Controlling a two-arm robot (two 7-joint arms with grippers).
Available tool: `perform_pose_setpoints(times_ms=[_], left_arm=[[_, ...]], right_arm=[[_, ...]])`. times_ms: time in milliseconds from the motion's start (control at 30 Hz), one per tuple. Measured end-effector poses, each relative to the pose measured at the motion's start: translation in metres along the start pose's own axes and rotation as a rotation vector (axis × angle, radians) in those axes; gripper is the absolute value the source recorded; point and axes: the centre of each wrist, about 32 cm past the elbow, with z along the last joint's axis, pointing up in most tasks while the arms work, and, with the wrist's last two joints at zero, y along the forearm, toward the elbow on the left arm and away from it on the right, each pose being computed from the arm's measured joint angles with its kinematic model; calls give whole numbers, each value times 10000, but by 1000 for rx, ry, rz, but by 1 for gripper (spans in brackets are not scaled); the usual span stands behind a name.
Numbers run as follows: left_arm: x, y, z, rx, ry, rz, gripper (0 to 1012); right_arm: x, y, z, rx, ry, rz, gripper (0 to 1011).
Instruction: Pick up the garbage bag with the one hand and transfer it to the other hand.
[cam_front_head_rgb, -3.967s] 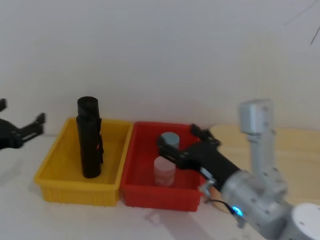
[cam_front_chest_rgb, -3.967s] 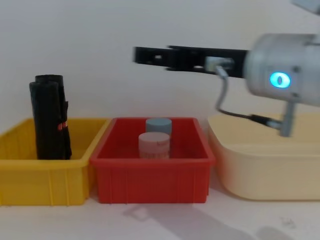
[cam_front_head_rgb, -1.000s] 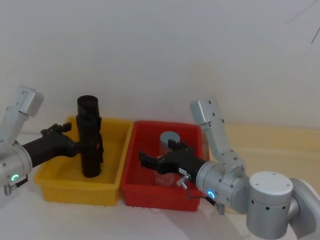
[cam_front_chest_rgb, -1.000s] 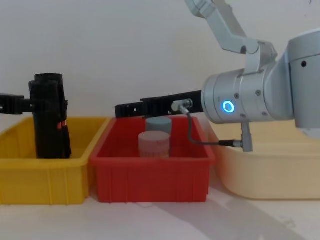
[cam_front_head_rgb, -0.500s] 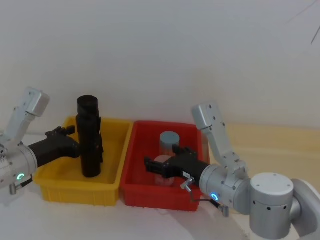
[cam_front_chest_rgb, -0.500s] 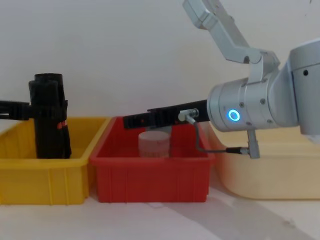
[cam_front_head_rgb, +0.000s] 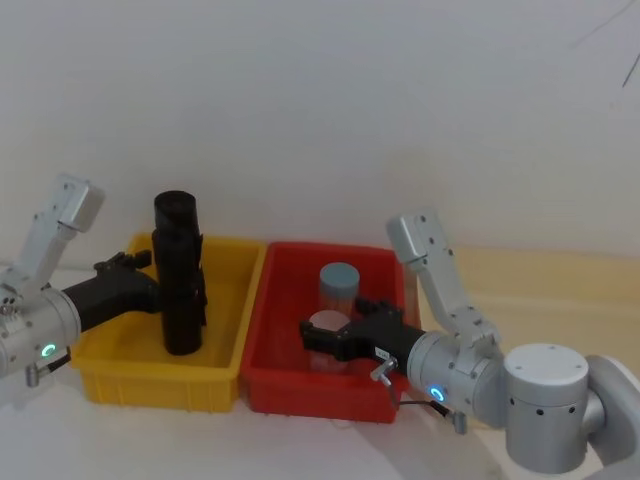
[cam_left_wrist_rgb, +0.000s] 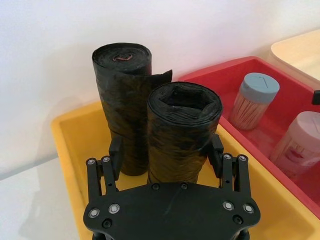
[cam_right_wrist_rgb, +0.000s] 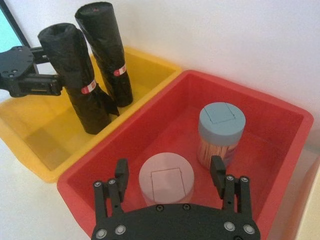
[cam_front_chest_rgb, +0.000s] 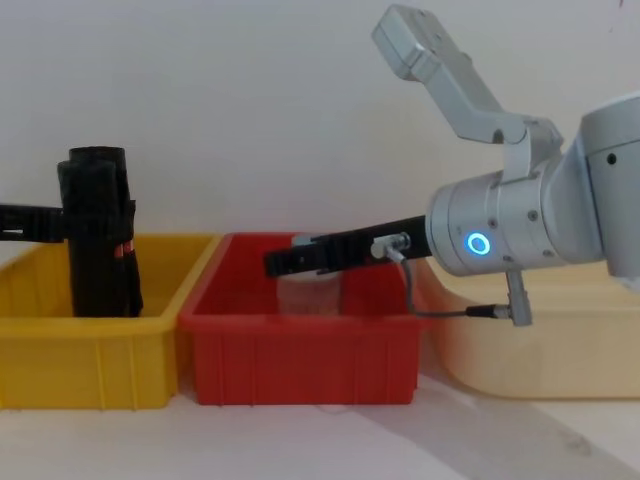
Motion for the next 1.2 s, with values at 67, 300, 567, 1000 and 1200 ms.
perform_pose_setpoints(times_ms=[67,300,567,1000,1200], left_arm=[[0,-7,-1,0,0,1,1001],[1,-20,-3,-1,1,4,1002],[2,-28,-5,-1,1,6,1002],[2,-34,-5,-1,1,7,739],[2,-36,-6,-1,1,7,588]], right_arm=[[14,7,-1,-8,0,1,1002],[39,40,-9,-35,2,11,1001],[47,75,-10,-56,7,24,1002],[57,108,-11,-74,14,34,764],[58,113,-9,-76,15,37,666]])
